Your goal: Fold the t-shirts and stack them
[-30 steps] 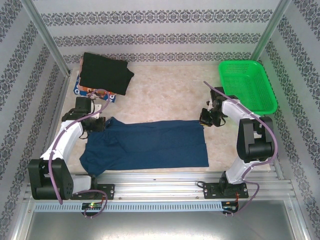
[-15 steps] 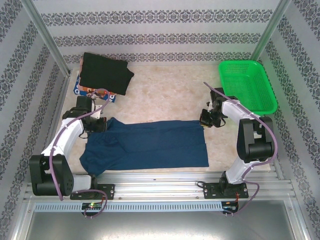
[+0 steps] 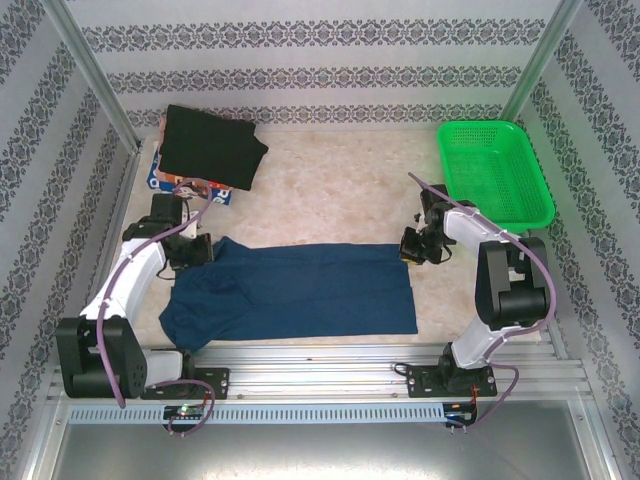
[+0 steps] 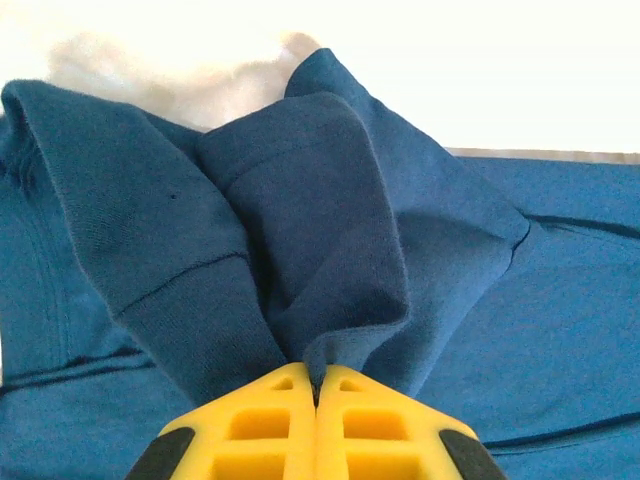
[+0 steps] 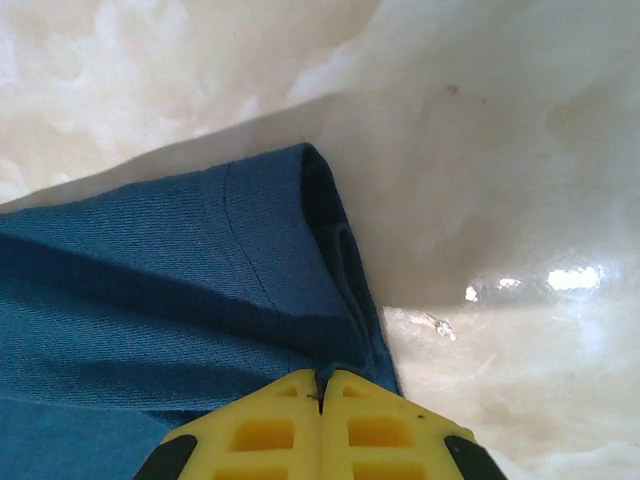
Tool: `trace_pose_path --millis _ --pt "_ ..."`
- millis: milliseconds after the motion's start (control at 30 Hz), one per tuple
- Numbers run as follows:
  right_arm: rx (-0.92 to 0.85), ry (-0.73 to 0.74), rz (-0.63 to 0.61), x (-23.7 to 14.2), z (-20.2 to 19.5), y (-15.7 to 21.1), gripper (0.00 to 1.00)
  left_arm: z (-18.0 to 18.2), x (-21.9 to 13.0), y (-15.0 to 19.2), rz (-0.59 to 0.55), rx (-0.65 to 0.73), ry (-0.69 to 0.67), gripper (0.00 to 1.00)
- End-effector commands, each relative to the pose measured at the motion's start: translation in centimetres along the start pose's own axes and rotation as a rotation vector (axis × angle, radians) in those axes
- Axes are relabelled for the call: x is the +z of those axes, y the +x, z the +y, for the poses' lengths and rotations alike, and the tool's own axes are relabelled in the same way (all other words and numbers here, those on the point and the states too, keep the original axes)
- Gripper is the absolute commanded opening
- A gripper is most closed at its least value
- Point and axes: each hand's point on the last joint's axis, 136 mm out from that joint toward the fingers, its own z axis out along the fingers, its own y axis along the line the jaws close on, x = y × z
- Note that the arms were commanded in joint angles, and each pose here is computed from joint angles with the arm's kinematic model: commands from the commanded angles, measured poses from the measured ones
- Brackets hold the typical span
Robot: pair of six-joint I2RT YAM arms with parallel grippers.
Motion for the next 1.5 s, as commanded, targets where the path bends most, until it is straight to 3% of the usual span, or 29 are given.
trace_pose_path --millis 0,300,533,733,1467 --pt "0.013 -0.016 -0.006 -0.7 0.2 0.7 0.0 0.7 -0.5 1.8 0.013 -0.113 -0.022 0.0" --pt "0.01 -0.004 0.0 -0.8 -0.2 1.3 0.0 2.0 -0.4 3.5 0.05 -0.247 -0.096 0.0" --pt "0.011 -0.003 0.012 -0.7 -0.4 2.2 0.0 2.7 -1.0 4.5 0.015 -0.361 -0.124 0.0" --pt "0.017 0.001 0.018 -0.6 -0.8 3.0 0.0 2.9 -2.5 4.6 -0.06 -0.418 -0.13 0.0" --pt "0.029 0.023 0.039 0.0 -1.5 4.9 0.0 5.3 -2.6 6.8 -0.036 -0.565 -0.278 0.0"
